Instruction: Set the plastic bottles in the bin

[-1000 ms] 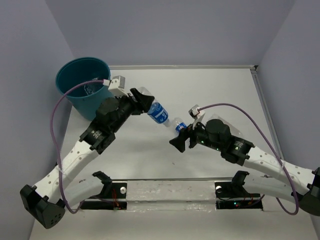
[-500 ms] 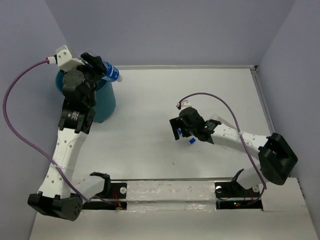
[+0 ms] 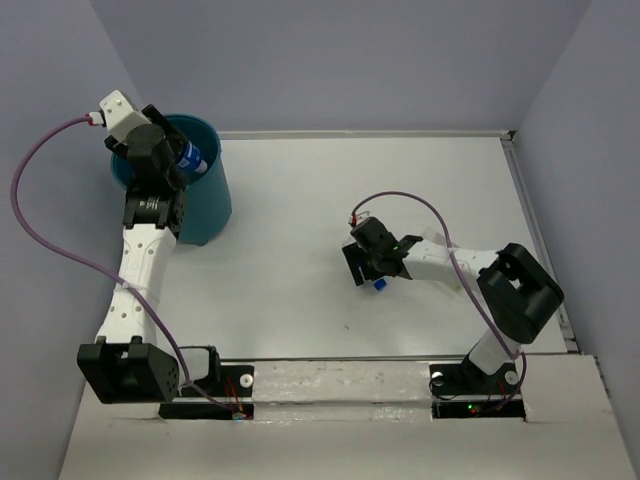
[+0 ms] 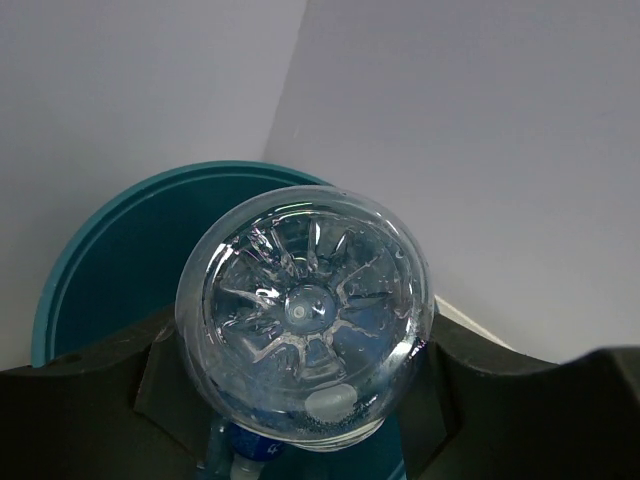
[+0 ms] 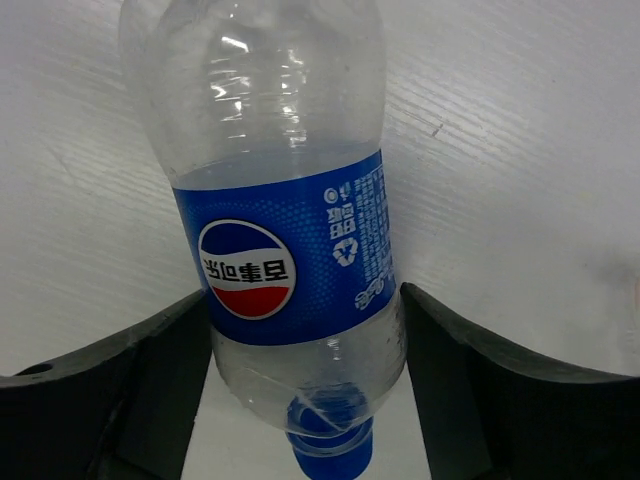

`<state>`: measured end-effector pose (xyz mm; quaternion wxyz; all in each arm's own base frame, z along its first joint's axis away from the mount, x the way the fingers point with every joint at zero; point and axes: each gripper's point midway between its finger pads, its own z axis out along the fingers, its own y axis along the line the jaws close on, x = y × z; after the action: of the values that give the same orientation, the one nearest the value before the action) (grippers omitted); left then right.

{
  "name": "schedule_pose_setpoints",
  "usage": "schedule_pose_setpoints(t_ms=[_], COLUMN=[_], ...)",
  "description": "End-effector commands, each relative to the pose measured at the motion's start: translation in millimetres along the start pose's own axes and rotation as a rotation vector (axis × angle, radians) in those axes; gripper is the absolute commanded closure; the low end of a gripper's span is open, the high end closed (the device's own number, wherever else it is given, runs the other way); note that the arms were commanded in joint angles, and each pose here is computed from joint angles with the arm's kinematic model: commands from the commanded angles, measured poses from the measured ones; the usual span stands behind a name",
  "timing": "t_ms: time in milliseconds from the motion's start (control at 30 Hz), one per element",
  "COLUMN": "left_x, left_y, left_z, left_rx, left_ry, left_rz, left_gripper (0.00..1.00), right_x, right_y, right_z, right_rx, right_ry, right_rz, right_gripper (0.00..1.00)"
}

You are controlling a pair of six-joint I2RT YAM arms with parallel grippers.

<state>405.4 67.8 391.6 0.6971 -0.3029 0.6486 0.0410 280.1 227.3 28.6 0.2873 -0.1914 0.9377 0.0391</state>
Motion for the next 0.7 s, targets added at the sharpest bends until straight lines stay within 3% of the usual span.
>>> schedule_pose_setpoints(t_ms=[0, 67, 100, 133, 167, 300, 400, 467, 567, 667], left_x=[-31.8, -30.9, -29.6, -25.9, -24.1, -45.7, -99.0, -112.9, -107.7, -53.3], left_y=[4.1, 3.4, 2.2, -1.3, -2.4, -19.6, -37.3, -47.7, -76.5, -114.2], left_z=[-1.3, -0.2, -0.4, -0.2, -1.2, -20.6, -65.0, -85.7, -122.5, -157.6], left_rx=[-0.033, -0.03, -0.021, 0.0, 0.008, 0.125, 0.242, 0.302, 0.491, 0.762], left_ry=[-0.138, -0.143, -0.14, -0.126, -0.116, -0.142, -0.236, -0.254, -0.182, 0.064], left_rz=[-0.055, -0.062, -0.063, -0.066, -0.068, -0.101, -0.158, -0.174, -0.216, -0.269], left_gripper=[0.45, 0.41, 0.36, 0.14, 0.02, 0.01, 0.01, 0.01, 0.01, 0.01], right_x=[-17.1, -14.5, -14.4, -15.0, -17.4, -38.8, -63.2, -75.2, -94.6, -109.2], right_y=[10.8, 11.3, 11.6, 11.6, 12.3, 17.6, 30.2, 37.2, 52.7, 61.0], right_z=[-5.4, -5.4, -6.5, -8.8, -11.7, -39.6, -77.0, -98.3, -144.0, -190.4], right_rx=[-0.057, -0.062, -0.065, -0.069, -0.075, -0.135, -0.25, -0.316, -0.461, -0.574], right_ry=[-0.04, -0.036, -0.036, -0.041, -0.05, -0.141, -0.264, -0.333, -0.453, -0.571], right_rz=[0.008, 0.009, 0.009, 0.013, 0.018, 0.029, 0.029, 0.03, 0.027, 0.019], right_gripper=[0.35, 0.47, 0.59, 0.64, 0.66, 0.65, 0.65, 0.65, 0.66, 0.66])
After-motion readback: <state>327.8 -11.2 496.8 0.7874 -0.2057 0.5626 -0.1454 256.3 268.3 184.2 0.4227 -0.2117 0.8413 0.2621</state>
